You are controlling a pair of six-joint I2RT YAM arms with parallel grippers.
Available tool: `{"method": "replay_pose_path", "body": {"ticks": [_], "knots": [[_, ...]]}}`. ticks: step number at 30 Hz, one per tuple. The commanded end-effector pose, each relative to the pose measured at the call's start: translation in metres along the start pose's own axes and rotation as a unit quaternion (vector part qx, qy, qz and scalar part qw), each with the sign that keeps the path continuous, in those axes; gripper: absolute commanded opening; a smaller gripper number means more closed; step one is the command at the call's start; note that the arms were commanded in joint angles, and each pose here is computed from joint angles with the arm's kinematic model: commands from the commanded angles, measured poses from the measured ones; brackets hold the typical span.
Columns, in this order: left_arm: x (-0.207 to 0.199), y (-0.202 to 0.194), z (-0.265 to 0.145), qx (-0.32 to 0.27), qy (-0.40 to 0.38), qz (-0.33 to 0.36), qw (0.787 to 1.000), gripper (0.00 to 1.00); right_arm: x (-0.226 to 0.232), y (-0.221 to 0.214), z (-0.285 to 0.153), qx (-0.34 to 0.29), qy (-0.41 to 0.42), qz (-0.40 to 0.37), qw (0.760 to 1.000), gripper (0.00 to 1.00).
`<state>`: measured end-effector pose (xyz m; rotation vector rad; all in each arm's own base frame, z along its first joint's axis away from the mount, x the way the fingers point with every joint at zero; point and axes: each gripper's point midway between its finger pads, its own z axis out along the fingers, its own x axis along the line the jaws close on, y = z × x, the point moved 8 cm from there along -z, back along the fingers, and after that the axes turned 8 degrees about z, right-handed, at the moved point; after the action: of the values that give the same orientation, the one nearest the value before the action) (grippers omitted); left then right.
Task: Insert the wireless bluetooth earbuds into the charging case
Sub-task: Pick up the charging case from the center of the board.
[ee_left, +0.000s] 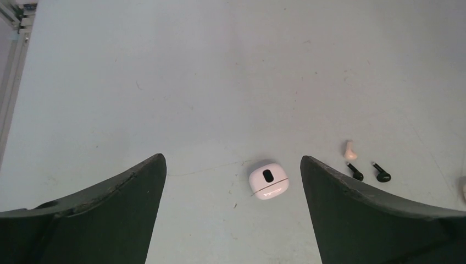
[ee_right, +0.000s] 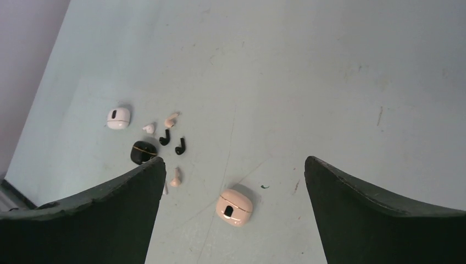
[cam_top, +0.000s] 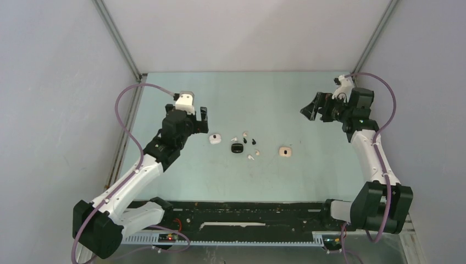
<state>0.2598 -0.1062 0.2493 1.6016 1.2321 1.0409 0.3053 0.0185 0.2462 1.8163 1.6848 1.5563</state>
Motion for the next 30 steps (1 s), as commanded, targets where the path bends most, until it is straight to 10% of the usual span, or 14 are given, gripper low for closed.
{"method": "replay_pose_path", "body": {"ticks": [1,14,24,30], "knots": [[-0.009,0.022,-0.004,-0.029,-0.044,-0.019,0.998,1.00,0.010,-0.003,0.000,0.020,0.085,-0.054,0.995,1.00],[-0.021,0.017,0.005,0.013,-0.073,-0.001,0.997,0.93,0.024,-0.048,0.030,0.122,0.123,-0.243,0.954,0.87],[-0.029,0.012,0.010,0.028,-0.097,0.001,0.995,0.92,0.040,-0.090,0.070,0.249,0.120,-0.351,0.895,0.58],[-0.030,0.010,0.010,0.024,-0.098,0.003,0.995,0.93,0.020,-0.108,0.066,0.314,0.106,-0.437,0.836,0.67]]}}
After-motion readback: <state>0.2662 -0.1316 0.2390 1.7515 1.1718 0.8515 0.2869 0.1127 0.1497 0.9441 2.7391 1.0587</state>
